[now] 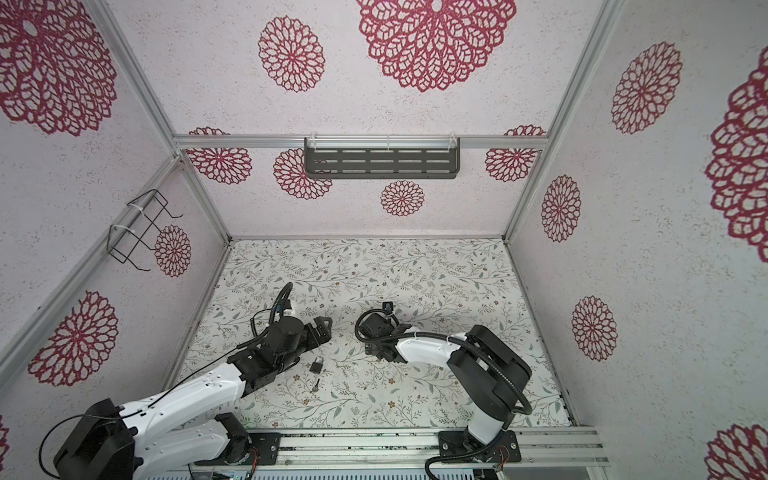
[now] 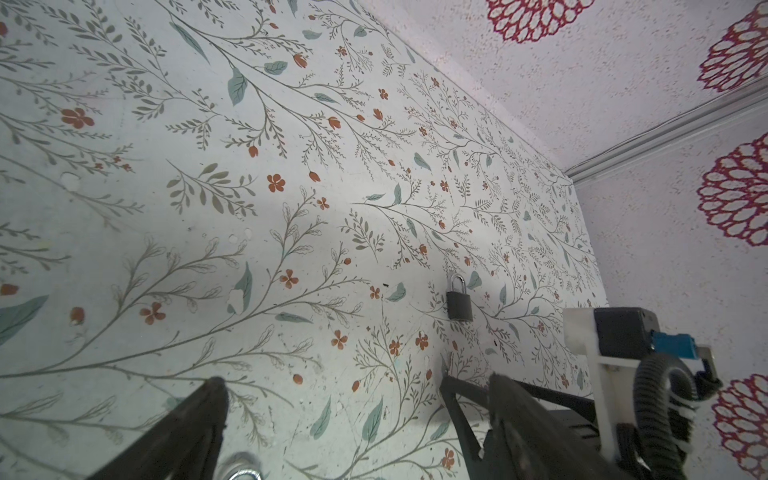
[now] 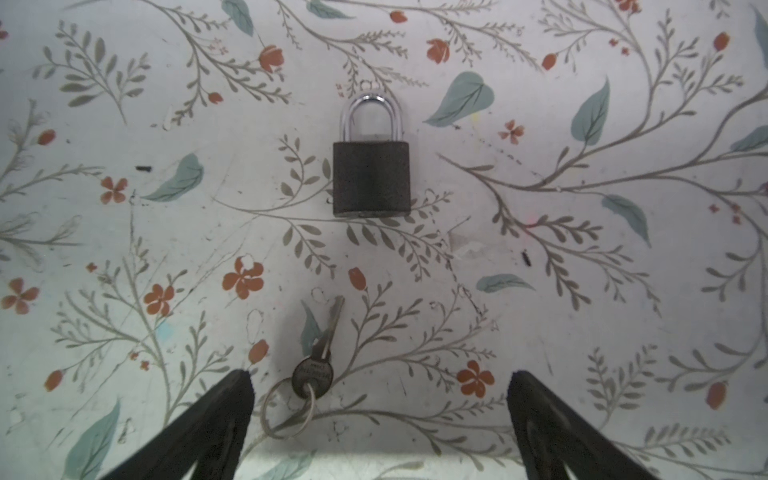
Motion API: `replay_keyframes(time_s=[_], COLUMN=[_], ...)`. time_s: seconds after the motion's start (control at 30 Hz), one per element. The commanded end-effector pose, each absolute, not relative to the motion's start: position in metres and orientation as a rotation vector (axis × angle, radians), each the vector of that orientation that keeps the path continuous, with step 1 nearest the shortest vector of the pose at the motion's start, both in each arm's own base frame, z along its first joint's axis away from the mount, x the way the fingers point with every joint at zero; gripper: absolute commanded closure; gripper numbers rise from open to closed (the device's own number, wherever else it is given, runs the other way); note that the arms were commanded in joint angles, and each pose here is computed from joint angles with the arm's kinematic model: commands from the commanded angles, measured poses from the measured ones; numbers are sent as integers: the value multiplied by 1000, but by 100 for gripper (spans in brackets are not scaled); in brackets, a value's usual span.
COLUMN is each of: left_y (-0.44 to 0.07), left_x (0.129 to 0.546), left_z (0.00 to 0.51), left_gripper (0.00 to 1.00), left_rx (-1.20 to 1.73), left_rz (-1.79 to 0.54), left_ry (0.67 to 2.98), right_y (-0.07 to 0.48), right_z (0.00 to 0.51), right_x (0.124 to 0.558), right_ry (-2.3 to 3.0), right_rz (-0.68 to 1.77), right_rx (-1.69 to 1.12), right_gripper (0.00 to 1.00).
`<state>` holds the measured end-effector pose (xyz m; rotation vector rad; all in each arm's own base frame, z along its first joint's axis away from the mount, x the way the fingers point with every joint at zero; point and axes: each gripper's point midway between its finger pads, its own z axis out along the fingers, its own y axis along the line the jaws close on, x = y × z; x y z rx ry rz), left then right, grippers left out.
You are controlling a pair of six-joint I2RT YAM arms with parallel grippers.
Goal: Unlock with the key
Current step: 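Move the right gripper over the silver key while the left arm advances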
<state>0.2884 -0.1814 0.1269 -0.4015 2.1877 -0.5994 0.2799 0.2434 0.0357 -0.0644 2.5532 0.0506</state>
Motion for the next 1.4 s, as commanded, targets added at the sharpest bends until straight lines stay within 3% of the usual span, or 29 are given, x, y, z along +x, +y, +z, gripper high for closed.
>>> replay_keyframes(time_s=[0.0, 0.67, 0.87, 1.07, 1.37], left_y=[-190, -221, -220, -214, -210], left_x=[294, 291, 292, 291, 289], left_z=[136, 148, 153, 158, 157], left_gripper=[0, 0, 0, 0, 0], left_rx=[-407, -357, -370, -358, -327], left_rz=[-628, -713, -719, -674, -630], left_ry=[2166, 2149, 2131, 2132, 2156], right_y=[243, 216, 239, 257, 258], right_z=[36, 44, 60, 58, 45], right_x=[281, 266, 262, 260, 260], right_ry=[2548, 2578, 2572, 2602, 2639], right_rz=[28, -26, 174, 360, 379], right_rx=[-46, -158, -227, -232, -218], right_gripper=[1, 1, 1, 14, 37])
